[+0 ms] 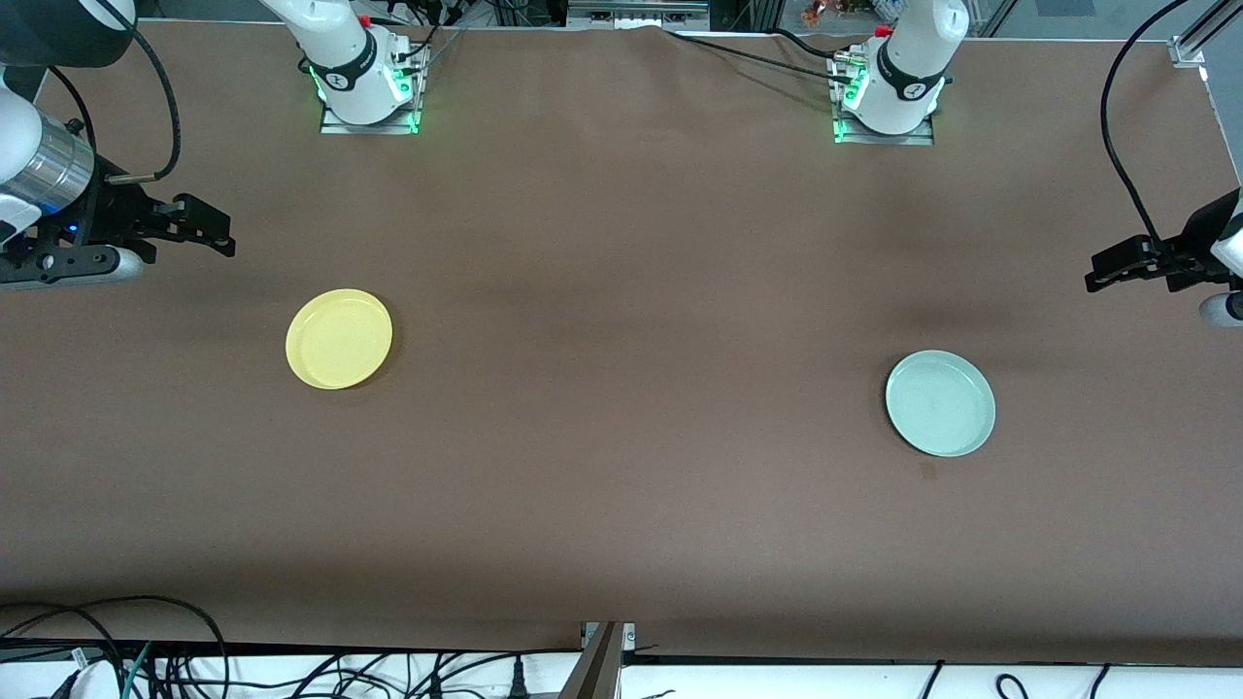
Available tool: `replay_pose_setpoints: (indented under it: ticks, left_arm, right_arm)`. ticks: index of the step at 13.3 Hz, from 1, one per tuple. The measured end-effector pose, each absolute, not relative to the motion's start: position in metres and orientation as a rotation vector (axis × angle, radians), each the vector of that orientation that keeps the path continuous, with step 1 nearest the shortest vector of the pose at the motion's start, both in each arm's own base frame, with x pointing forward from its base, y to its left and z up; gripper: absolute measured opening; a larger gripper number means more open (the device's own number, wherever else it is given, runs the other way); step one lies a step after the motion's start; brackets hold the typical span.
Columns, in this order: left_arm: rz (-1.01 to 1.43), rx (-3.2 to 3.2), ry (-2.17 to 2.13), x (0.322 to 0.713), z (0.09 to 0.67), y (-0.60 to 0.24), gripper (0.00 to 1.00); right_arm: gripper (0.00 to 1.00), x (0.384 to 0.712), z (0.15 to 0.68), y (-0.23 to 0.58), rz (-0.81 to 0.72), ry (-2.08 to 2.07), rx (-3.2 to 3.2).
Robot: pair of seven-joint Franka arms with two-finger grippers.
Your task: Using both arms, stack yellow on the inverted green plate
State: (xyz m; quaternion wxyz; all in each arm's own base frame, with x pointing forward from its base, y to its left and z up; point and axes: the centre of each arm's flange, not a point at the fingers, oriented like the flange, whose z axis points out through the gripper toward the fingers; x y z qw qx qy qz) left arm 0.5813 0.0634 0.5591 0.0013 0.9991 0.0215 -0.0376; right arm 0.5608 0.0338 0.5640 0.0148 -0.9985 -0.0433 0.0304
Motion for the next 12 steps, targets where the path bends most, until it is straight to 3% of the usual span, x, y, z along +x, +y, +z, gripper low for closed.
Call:
replay_pose_setpoints:
  ticks: [7, 12]
  left_arm:
    - [-0.124, 3.122, 0.073, 0.584, 0.555, 0.063, 1.0]
    - [-0.259, 3.121, 0.013, 0.605, 0.503, 0.039, 1.0]
  right_arm:
    - [1.0, 0.56, 0.563, 0.034, 0.108, -0.135, -3.107]
    - [1.0, 0.559, 0.563, 0.034, 0.115, -0.135, -3.107]
